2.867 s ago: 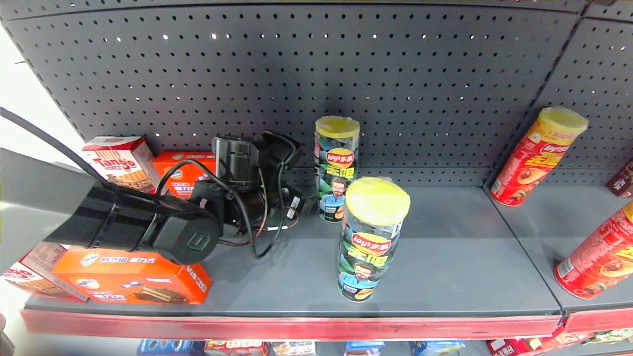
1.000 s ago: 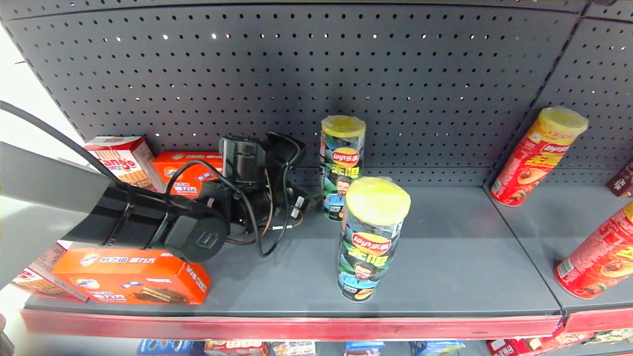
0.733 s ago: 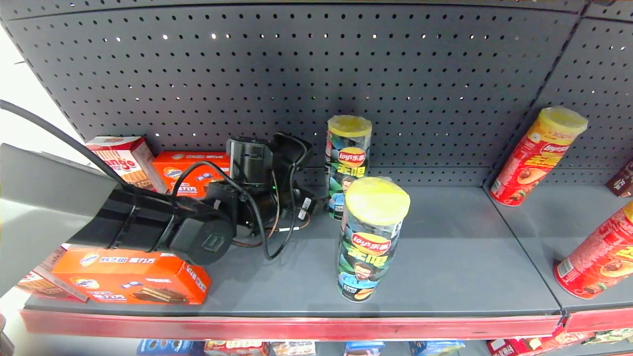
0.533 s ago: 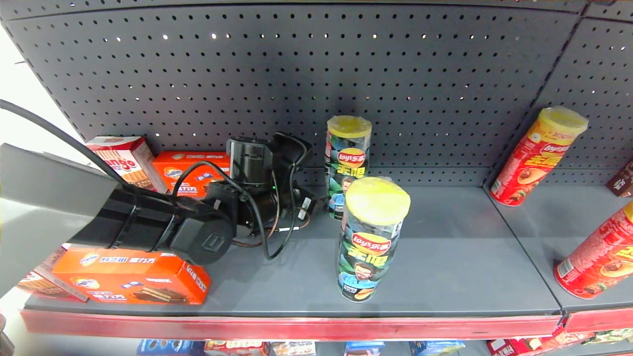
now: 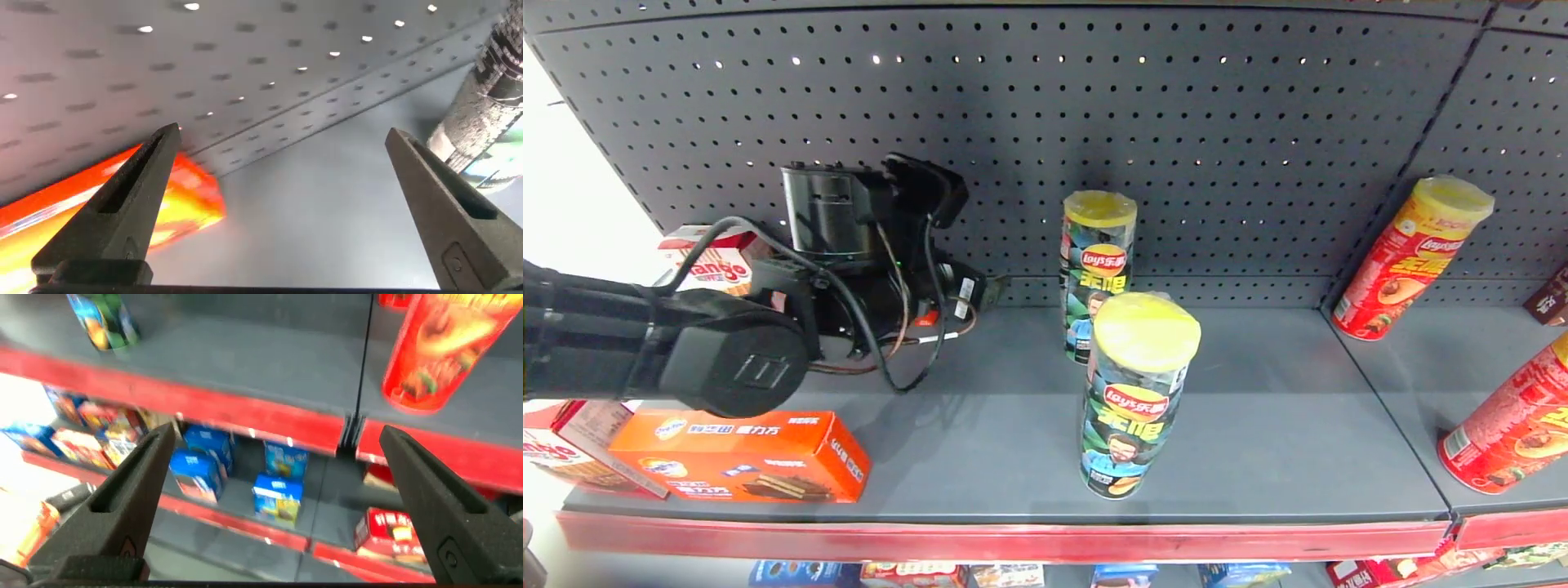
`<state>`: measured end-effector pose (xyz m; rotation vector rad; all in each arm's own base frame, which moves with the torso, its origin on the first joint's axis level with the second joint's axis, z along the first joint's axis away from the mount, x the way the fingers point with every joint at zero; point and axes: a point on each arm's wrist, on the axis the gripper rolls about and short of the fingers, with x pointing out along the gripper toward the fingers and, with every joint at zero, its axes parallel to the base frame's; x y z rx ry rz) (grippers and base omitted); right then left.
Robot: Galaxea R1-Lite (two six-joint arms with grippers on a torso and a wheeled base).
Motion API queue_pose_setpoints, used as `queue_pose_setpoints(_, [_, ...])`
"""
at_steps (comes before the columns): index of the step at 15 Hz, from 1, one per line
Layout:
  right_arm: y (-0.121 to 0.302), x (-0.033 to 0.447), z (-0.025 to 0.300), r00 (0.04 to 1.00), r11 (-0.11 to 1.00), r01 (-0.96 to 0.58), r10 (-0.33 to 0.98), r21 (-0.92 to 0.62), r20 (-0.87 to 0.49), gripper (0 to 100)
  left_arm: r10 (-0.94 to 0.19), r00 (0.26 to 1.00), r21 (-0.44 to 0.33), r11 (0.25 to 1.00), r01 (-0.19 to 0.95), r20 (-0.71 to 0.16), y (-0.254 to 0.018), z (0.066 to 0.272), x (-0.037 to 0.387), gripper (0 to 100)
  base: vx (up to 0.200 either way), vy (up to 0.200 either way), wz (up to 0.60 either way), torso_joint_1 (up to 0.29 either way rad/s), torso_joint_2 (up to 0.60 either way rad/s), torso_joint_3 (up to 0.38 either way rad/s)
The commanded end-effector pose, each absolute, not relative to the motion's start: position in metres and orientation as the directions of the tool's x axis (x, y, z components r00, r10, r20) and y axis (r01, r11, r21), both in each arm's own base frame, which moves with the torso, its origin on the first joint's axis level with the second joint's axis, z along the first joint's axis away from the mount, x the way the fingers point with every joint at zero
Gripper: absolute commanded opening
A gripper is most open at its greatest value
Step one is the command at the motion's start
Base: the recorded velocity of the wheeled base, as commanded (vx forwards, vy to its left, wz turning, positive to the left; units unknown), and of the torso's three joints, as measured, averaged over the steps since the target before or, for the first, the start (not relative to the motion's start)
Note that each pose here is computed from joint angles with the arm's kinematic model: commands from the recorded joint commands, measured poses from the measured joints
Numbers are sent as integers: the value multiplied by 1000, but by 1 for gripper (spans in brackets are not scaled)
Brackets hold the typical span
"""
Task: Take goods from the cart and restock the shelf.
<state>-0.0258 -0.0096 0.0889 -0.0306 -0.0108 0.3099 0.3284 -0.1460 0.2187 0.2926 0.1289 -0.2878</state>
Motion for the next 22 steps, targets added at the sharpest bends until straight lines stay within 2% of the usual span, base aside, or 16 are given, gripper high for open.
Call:
queue_pose_setpoints(1, [-8,-22,133,938,938,-346,346,-9,-3,100,-217,967,266,932,247,-137,-122,239,299,100,0,0,0,0,0,0])
queue_pose_setpoints(3, [-2,-11,151,885,887,-462,461,-3,-67,100,-179,972,271,938,214,-151,-113,236,285,100,0,0,0,0,0,0])
queue_pose_setpoints(4, [8,12,175,871,881,-474,469,1,-146,100,-160,977,270,943,193,-142,-106,238,279,100,0,0,0,0,0,0])
queue_pose_setpoints(6, [20,37,191,831,846,-532,512,-39,-217,100,-157,979,269,945,188,-131,-105,242,276,100,0,0,0,0,0,0])
queue_pose_setpoints(8, [36,59,187,768,802,-596,556,-34,-318,100,-149,980,270,946,181,-133,-104,241,275,100,0,0,0,0,0,0])
queue_pose_setpoints(12, [57,86,186,757,801,-597,540,-52,-368,100,-135,983,268,949,165,-127,-100,240,277,100,0,0,0,0,0,0])
queue_pose_setpoints(15, [85,101,185,668,727,-685,601,-49,-440,100,-133,986,262,953,154,-99,-100,243,279,100,0,0,0,0,0,0])
queue_pose_setpoints(18, [106,124,186,664,722,-690,605,-49,-440,100,-119,988,263,955,140,-94,-95,243,280,100,0,0,0,0,0,0])
queue_pose_setpoints(19, [125,142,184,661,712,-700,620,-50,-423,100,-102,992,259,959,118,-76,-90,244,282,100,0,0,0,0,0,0])
queue_pose_setpoints(22, [144,152,179,654,705,-706,617,-61,-437,100,-93,993,258,960,108,-72,-87,244,284,100,0,0,0,0,0,0])
